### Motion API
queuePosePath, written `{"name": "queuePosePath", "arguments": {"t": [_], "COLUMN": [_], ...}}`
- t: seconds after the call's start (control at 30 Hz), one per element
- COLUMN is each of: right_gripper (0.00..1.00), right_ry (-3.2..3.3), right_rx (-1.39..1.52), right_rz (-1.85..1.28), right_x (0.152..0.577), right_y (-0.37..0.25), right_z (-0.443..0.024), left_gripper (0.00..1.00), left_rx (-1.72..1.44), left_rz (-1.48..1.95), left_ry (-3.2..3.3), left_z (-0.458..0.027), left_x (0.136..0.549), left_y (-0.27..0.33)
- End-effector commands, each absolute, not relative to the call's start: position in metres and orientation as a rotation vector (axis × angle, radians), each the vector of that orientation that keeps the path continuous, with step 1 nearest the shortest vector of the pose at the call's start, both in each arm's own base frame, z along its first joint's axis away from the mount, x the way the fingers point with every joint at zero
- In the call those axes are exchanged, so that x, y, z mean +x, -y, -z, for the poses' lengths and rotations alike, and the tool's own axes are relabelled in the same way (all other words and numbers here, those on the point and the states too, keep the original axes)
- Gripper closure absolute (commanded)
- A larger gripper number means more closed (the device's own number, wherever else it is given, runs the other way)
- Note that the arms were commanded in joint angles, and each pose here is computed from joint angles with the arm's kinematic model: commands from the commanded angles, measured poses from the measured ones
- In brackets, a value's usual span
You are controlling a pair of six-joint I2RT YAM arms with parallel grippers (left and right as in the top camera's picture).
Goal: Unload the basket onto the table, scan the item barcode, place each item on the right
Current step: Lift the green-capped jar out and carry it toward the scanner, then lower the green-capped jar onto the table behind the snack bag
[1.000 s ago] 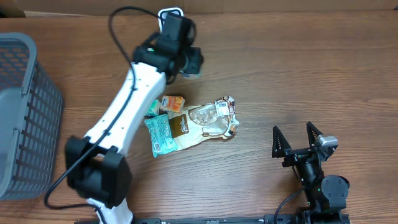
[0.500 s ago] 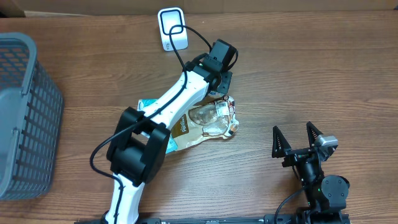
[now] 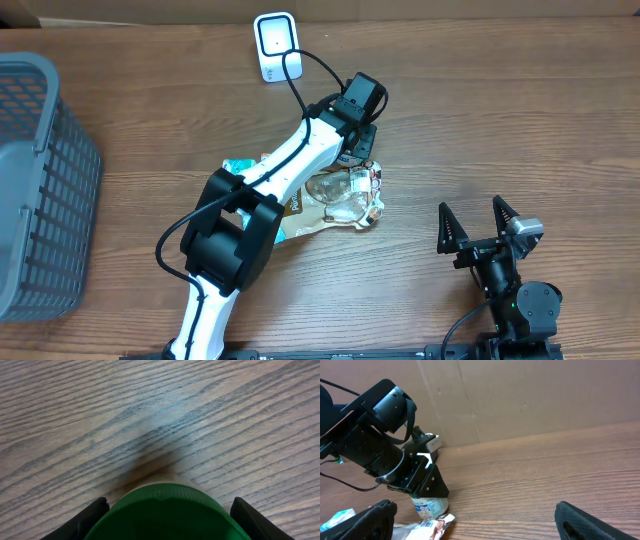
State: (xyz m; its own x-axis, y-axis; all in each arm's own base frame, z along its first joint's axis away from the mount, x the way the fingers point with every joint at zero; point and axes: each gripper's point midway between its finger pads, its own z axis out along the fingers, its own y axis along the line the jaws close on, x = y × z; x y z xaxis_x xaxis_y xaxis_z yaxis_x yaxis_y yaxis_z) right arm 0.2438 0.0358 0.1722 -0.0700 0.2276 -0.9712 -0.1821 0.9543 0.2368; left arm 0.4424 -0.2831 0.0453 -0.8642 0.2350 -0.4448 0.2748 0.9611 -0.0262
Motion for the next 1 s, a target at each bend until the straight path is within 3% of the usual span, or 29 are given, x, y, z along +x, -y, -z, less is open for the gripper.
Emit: {"name": "queuePosePath", "arguments": {"t": [0.0,0.27,0.97], "right_gripper": [0.0,0.0,0.0], "right_ry": [-1.611,-1.611,-1.611], "right_rx": [0.052,0.052,0.052], "right_rz": [-0.339,-0.338,-0.339], "right_x": [0.245,0.245,0.245], "right_y": [-0.034,-0.034,-0.034], "right_z": [-0.168,-0.168,-0.168], "left_gripper": [0.42,0.43,0.43], "left_rx": [0.336,0.304,0.385], "left_rz": [0.111,0.113,0.341], "left_ry": [-2.644,-2.645,-2.86], "left_z": [-0.046,-0.024,-0.003], "left_x": [0.448,0.46,0.41], "left_y": [0.282,0.28,0.299]}}
